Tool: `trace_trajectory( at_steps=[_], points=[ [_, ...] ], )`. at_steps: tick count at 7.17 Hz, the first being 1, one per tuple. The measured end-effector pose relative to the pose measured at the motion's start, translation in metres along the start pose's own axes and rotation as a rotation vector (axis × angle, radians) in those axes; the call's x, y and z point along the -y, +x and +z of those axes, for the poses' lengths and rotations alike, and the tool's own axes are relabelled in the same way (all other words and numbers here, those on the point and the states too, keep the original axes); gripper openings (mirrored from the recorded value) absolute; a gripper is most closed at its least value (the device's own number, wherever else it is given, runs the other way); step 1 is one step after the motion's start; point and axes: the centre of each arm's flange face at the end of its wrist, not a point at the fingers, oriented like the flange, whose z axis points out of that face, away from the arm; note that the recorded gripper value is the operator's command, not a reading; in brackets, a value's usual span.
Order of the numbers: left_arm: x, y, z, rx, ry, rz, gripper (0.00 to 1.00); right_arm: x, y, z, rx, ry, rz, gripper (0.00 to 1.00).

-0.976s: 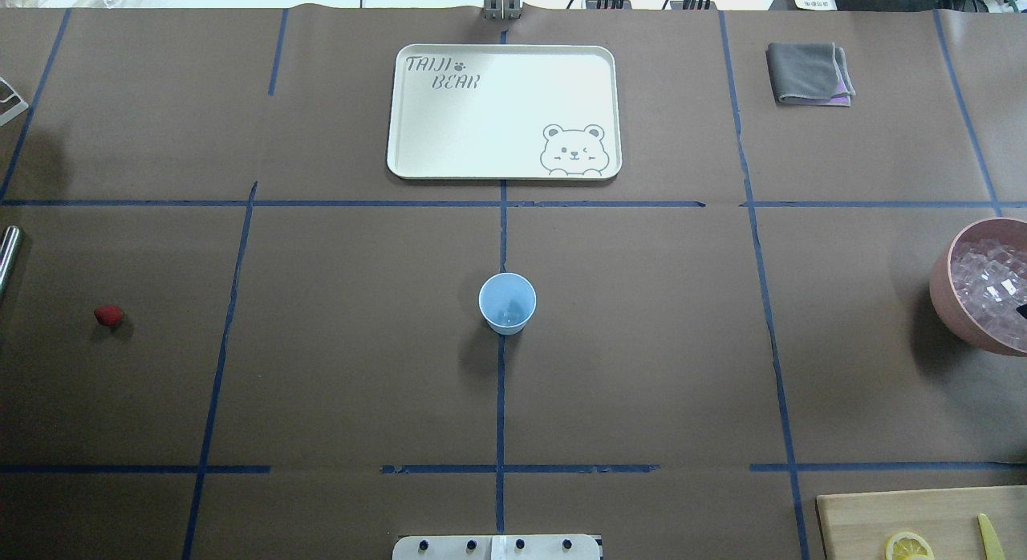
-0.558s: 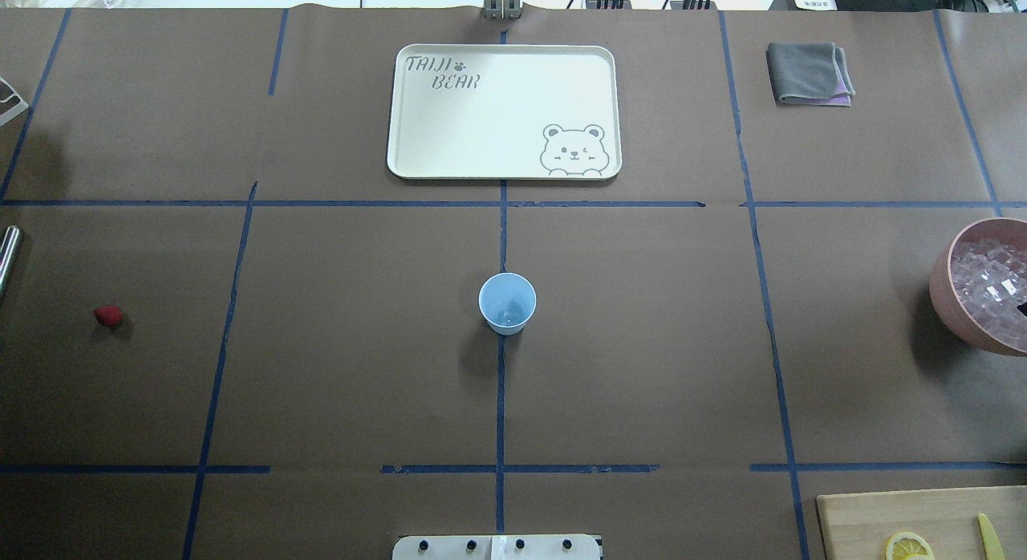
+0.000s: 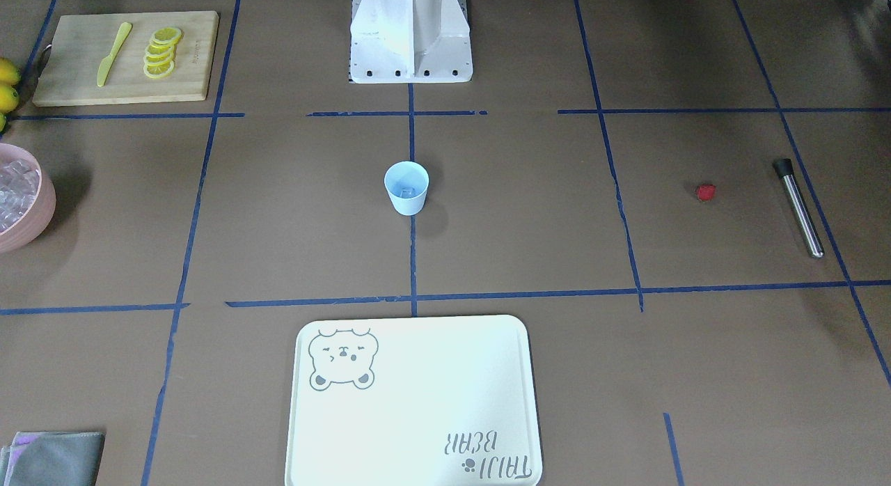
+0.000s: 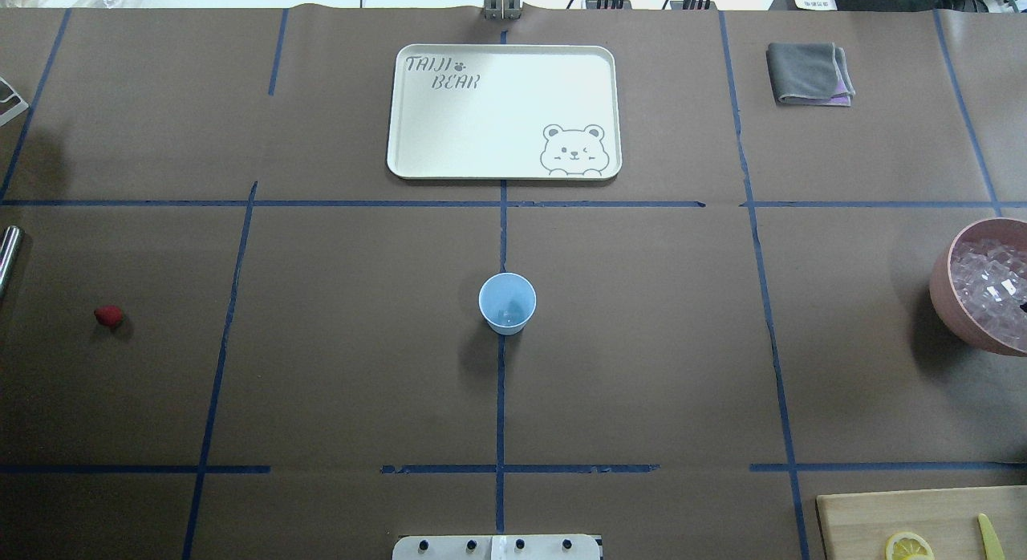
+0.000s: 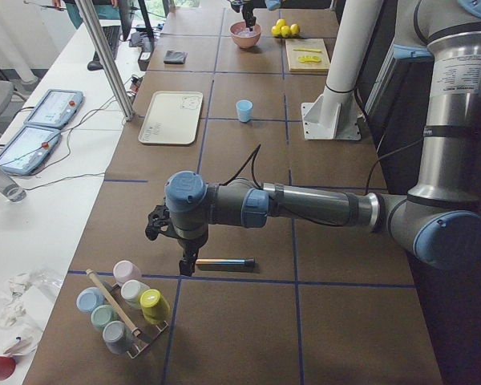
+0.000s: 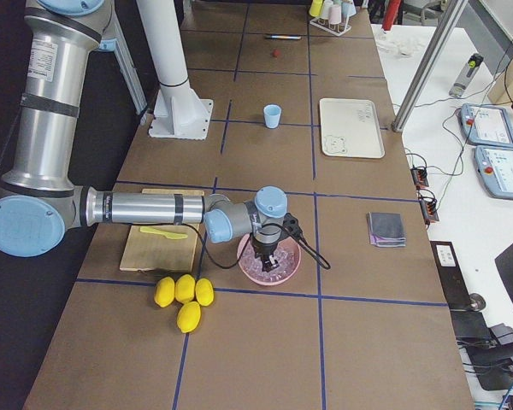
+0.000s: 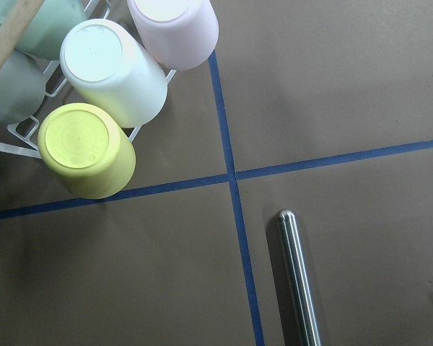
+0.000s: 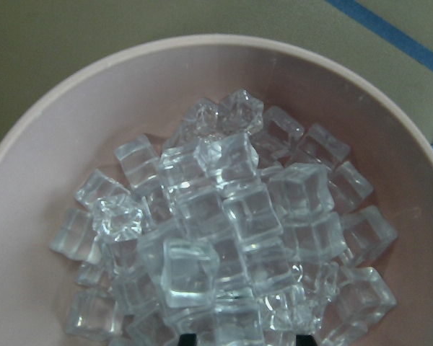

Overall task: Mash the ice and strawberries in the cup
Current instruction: 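Close the right gripper on another ice cube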

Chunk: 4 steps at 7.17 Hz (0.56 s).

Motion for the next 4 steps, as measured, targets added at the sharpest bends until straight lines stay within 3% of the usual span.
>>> trace_trajectory(
  at_steps=[1,4],
  points=[
    [0.0,0.0001,0.0,0.0,0.0,0.0,1.0,0.0003,-0.0002,-0.0001,0.002,0.001,0.0,0.04],
    [-0.0001,-0.0002,0.0004,0.0,-0.001,-0.001,1.0,0.0003,0.0008,-0.0067,0.002,0.016,0.001,0.0]
  ],
)
